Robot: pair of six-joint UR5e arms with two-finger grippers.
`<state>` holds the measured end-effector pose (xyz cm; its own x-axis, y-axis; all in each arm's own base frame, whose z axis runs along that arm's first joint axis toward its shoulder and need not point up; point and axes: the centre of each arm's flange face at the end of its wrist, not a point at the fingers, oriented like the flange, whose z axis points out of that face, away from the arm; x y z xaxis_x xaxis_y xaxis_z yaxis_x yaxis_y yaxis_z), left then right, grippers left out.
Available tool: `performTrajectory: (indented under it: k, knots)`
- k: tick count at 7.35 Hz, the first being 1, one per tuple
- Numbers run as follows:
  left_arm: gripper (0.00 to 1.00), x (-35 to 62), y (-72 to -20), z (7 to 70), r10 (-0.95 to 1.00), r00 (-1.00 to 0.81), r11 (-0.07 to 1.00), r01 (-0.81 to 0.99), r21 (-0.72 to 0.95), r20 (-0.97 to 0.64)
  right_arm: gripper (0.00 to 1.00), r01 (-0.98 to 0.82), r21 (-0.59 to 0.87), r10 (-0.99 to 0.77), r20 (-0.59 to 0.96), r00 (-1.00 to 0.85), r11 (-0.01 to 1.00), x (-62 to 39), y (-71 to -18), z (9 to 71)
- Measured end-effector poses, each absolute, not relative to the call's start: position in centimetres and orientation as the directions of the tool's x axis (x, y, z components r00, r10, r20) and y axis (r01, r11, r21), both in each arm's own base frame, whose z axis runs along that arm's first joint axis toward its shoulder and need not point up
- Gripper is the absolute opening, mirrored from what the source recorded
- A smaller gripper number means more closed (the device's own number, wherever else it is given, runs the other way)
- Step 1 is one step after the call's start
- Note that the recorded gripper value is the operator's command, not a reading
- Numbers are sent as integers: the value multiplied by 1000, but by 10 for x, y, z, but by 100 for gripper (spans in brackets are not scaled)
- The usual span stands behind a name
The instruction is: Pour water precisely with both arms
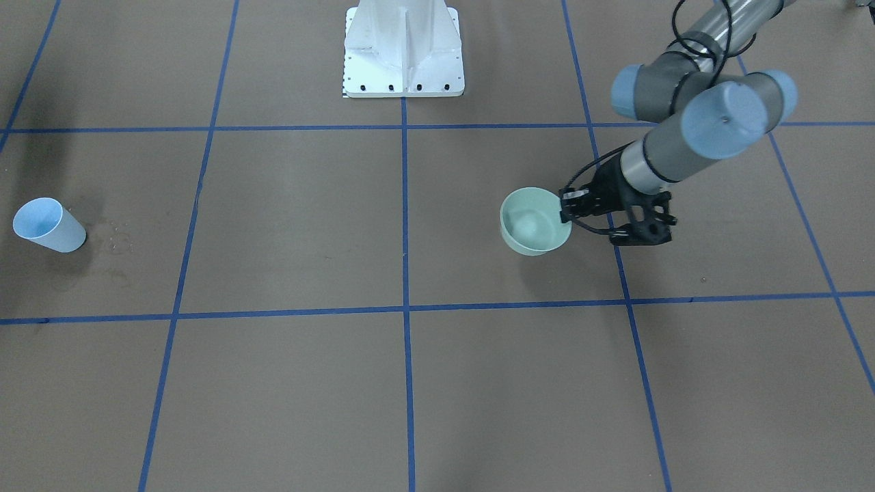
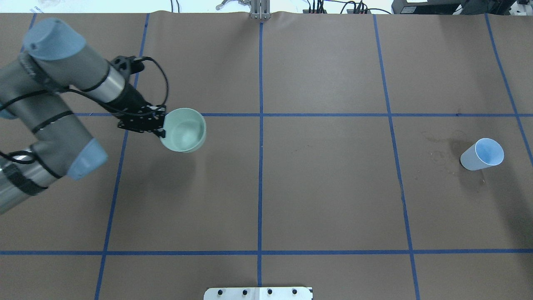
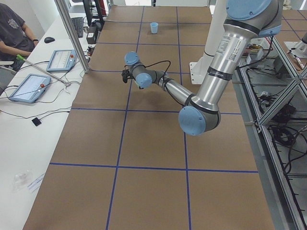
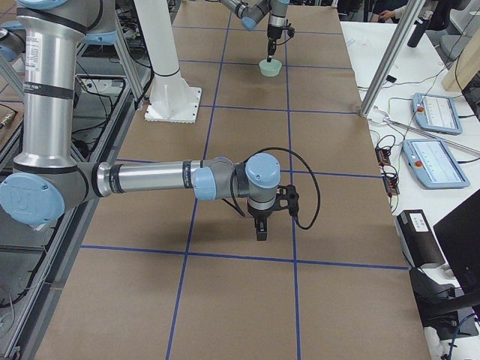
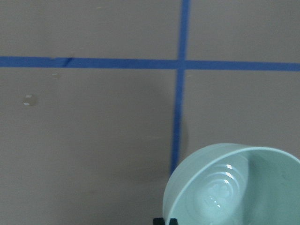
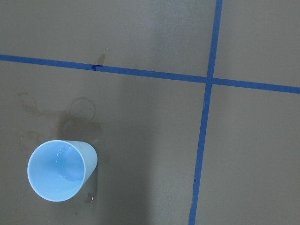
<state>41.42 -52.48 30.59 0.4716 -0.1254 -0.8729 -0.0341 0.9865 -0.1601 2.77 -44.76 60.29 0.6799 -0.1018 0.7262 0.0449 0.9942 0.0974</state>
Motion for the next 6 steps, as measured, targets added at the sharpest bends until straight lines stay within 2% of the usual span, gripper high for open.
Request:
performTrajectory:
  k: [2, 3, 6]
  knots:
    - [0, 509, -554, 236, -162, 489, 982, -7, -190, -857, 99, 45, 99, -103, 727, 679, 994, 28, -449, 603]
    - [0, 532, -563, 221, -171, 497, 980, -3, -199, -851, 99, 45, 102, -105, 727, 679, 994, 27, -450, 601]
    - [0, 563, -554, 217, -165, 516, 979, -21, -205, -841, 99, 44, 125, -122, 726, 677, 991, 27, -451, 597]
